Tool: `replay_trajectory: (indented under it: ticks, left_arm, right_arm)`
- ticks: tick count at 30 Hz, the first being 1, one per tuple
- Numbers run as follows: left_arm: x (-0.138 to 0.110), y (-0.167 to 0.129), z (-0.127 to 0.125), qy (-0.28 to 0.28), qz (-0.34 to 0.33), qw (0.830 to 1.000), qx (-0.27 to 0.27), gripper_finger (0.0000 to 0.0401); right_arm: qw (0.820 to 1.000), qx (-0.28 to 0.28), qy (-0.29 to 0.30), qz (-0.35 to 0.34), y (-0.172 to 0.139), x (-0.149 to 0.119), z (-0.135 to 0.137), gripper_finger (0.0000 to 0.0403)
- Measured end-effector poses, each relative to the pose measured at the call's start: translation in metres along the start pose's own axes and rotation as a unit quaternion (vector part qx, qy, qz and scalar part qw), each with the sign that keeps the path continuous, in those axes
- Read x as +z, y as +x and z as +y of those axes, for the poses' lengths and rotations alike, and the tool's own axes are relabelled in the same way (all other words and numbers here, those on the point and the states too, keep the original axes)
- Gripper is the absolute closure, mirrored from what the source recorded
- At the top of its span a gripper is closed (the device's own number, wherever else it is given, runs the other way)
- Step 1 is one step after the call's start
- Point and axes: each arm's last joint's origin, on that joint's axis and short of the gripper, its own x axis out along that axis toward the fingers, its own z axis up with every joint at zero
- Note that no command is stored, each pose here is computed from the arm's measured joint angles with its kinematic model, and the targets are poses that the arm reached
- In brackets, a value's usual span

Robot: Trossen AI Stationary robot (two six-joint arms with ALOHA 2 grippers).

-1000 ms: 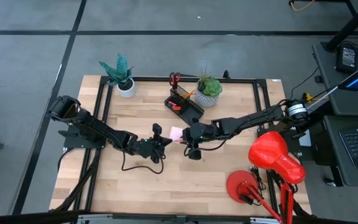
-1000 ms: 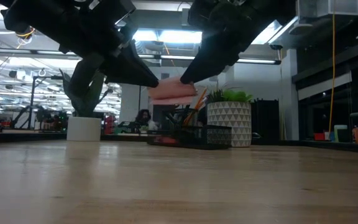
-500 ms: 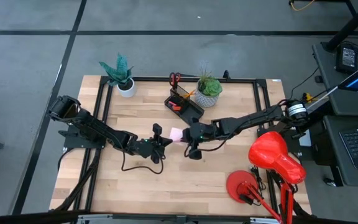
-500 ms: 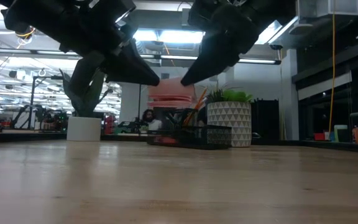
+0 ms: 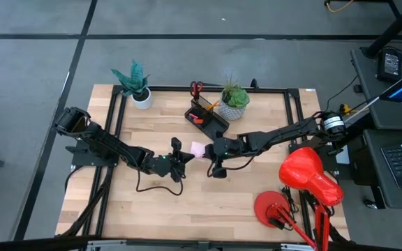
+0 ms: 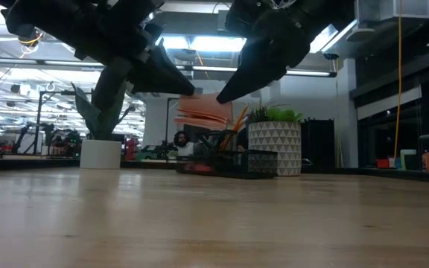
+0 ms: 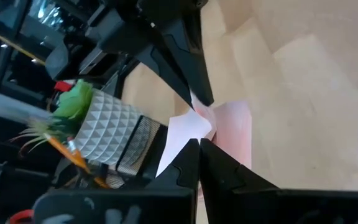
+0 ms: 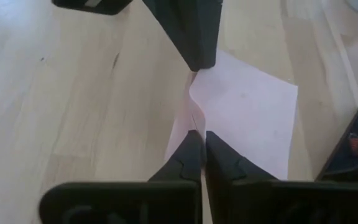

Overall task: Pick and place office supplies into organizer
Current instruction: Put the pink sticky notes into the black desk organizer

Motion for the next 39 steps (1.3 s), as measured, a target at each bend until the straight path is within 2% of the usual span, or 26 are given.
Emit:
replay_trajectory:
  ticks: [11, 18, 21, 26, 29, 33, 35, 39]
  left_arm:
    - [0.0, -0.002, -0.001, -0.016, 0.007, 1.0, 0.011, 0.0399]
    - [0.008, -0.019, -0.001, -0.025, -0.005, 1.0, 0.008, 0.0398]
    - [0.01, -0.028, 0.002, -0.055, -0.012, 0.998, -0.009, 0.0385]
    - [0.009, -0.034, 0.002, -0.071, -0.008, 0.997, -0.031, 0.0347]
    - [0.009, -0.036, 0.001, -0.064, 0.005, 0.998, -0.003, 0.0328]
    - [0.01, -0.043, 0.006, -0.054, 0.015, 0.998, 0.034, 0.0319]
    - [0.011, -0.048, 0.011, -0.06, 0.009, 0.998, 0.028, 0.0322]
    - [0.009, -0.058, 0.02, -0.08, -0.003, 0.996, -0.025, 0.035]
  right_arm:
    - [1.0, -0.018, 0.006, -0.003, 0.0, 0.001, -0.001, 0.0402]
    - [1.0, -0.017, 0.009, -0.015, 0.0, 0.004, -0.001, 0.0403]
    - [1.0, -0.024, 0.008, -0.001, 0.002, -0.001, -0.002, 0.0403]
    - [1.0, -0.021, 0.011, -0.009, 0.001, 0.002, -0.001, 0.0403]
    - [1.0, -0.022, 0.012, -0.013, 0.001, 0.002, -0.001, 0.0403]
    - [0.998, -0.057, 0.024, -0.008, -0.001, 0.002, -0.004, 0.0403]
    - [0.997, -0.067, 0.024, -0.009, -0.005, 0.003, -0.005, 0.0403]
    - [0.997, -0.068, 0.028, -0.03, -0.015, 0.009, -0.006, 0.0403]
